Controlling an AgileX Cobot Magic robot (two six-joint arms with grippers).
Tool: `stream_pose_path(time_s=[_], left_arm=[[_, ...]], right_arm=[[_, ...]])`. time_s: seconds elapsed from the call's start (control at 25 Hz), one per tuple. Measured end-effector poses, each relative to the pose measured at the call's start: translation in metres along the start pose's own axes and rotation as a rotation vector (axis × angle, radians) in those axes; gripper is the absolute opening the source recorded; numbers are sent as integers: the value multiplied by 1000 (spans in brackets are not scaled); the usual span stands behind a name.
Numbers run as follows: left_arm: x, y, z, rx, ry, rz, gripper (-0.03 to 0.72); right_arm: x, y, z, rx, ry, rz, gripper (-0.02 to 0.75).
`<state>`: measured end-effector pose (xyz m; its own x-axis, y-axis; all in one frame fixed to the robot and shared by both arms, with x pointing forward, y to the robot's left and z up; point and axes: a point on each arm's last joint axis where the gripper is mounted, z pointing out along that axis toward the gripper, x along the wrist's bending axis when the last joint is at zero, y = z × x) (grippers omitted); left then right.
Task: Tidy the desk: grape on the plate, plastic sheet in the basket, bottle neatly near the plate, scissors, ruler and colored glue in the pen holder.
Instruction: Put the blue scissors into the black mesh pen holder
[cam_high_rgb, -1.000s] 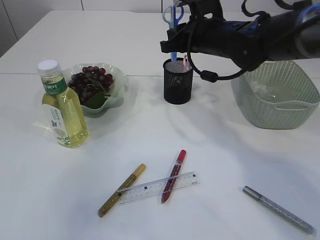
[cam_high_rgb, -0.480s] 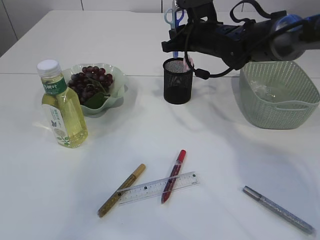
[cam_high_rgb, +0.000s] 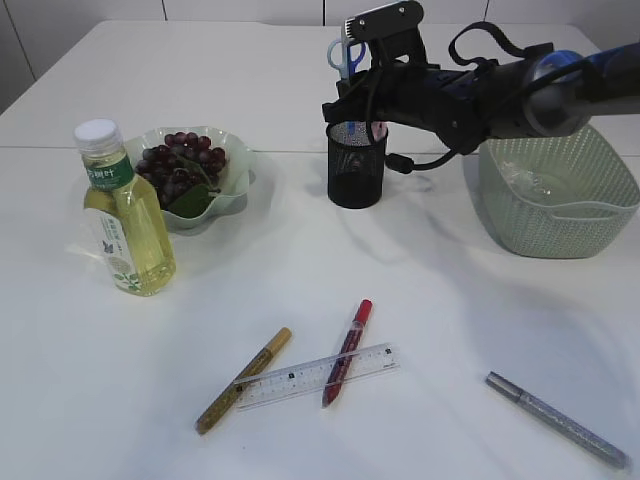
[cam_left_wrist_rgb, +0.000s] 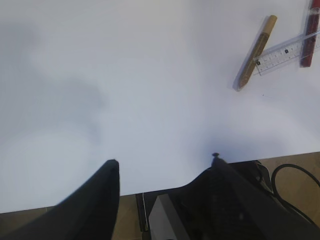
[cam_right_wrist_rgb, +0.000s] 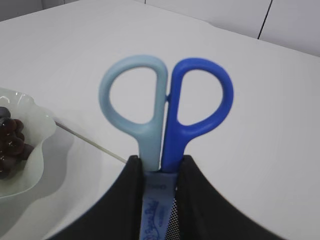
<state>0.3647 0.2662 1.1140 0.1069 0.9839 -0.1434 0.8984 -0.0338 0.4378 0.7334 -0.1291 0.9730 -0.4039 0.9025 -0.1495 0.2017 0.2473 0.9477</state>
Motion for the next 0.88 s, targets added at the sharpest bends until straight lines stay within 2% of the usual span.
stream_pose_path(time_s=[0.88], left_arm=[[0, 0, 0, 0, 0, 0, 417]], right_arm=[[0, -4, 0, 42, -4, -3, 160]])
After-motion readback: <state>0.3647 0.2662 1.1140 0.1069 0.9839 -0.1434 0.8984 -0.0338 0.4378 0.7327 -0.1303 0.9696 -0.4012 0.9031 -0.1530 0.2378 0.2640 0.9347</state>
